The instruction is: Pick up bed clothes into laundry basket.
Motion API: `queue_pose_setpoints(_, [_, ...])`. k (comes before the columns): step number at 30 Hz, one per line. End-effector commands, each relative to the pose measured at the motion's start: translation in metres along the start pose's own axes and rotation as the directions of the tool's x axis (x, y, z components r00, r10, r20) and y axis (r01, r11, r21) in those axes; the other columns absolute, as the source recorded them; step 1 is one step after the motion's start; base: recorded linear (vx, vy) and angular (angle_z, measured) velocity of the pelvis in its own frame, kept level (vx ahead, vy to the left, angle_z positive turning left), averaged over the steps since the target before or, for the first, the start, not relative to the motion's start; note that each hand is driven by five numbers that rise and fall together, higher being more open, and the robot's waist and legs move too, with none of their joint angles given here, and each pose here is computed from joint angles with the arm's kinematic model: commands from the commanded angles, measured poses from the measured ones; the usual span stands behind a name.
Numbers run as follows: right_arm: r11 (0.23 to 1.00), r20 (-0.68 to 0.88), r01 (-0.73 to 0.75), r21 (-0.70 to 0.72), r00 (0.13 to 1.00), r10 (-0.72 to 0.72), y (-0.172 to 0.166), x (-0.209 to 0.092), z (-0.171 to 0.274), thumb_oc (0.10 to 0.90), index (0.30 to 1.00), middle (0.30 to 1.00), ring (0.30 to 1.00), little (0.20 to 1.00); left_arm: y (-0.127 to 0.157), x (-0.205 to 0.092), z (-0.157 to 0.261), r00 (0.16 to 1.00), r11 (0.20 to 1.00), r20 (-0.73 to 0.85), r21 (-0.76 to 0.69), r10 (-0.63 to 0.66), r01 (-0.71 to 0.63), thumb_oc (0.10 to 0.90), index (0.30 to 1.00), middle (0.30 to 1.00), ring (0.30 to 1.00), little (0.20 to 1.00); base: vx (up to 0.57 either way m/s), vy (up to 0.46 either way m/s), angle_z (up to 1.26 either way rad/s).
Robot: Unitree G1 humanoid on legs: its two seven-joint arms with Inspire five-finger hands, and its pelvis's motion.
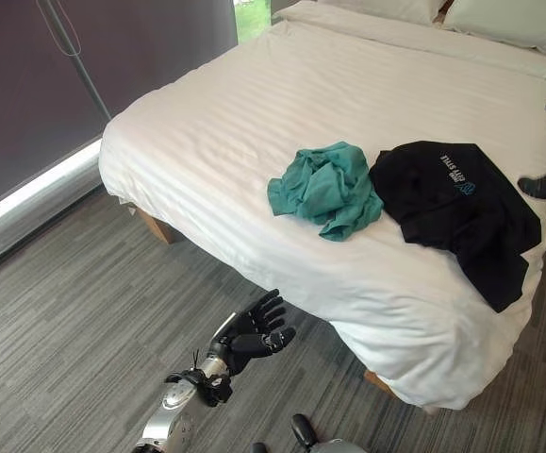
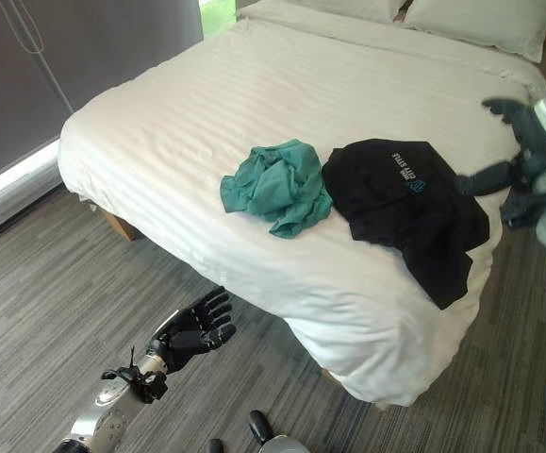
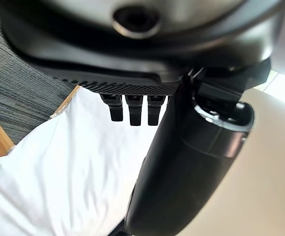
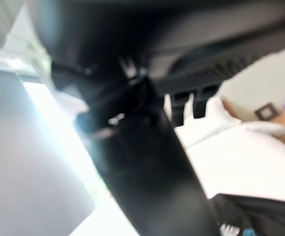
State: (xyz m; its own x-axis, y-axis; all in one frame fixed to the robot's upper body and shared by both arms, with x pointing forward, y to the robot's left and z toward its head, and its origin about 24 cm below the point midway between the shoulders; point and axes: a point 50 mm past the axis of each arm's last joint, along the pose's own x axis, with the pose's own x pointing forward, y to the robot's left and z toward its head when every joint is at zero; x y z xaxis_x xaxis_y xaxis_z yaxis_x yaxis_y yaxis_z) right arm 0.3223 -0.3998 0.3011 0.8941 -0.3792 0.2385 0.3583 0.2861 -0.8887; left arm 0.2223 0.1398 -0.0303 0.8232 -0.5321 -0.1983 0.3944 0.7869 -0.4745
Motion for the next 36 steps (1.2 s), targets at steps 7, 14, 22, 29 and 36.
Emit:
queue_pose_setpoints(7, [0.941,-0.110,0.324,-0.103,0.936,-0.334,-0.117,-0.008,0.011,0.800,0.900,0.900,0.900,0.900,-0.009,-0.018,0.027,0.985,0.983,0.044,0.088,-0.167,0.162,0.800,0.900,0.900,0.900,0.900,-0.02,-0.089,0.21])
queue_pose_setpoints(14, [0.936,-0.167,0.353,0.002,0.923,-0.348,-0.117,-0.013,-0.007,0.800,0.900,0.900,0.900,0.900,-0.004,-0.026,0.033,0.989,0.988,0.065,0.096,-0.130,0.123,0.800,0.900,0.900,0.900,0.900,-0.06,-0.084,0.14])
queue_pose_setpoints(22, [0.941,-0.408,0.284,0.185,0.893,-0.189,-0.048,-0.029,-0.083,0.800,0.900,0.900,0.900,0.900,-0.001,-0.034,0.048,0.987,0.987,0.120,0.135,-0.105,0.088,0.800,0.900,0.900,0.900,0.900,-0.08,-0.029,0.07])
queue_pose_setpoints(29, [0.940,-0.545,0.192,0.281,0.838,-0.009,0.029,-0.057,-0.132,0.800,0.900,0.900,0.900,0.900,-0.003,-0.032,0.048,0.988,0.985,0.132,0.163,-0.085,0.063,0.800,0.900,0.900,0.900,0.900,-0.05,0.008,-0.10])
queue_pose_setpoints(36, [0.925,-0.546,0.229,0.305,0.837,-0.027,0.023,-0.061,-0.137,0.800,0.900,0.900,0.900,0.900,-0.010,-0.021,0.051,0.983,0.982,0.142,0.164,-0.119,0.096,0.800,0.900,0.900,0.900,0.900,0.00,0.005,0.03])
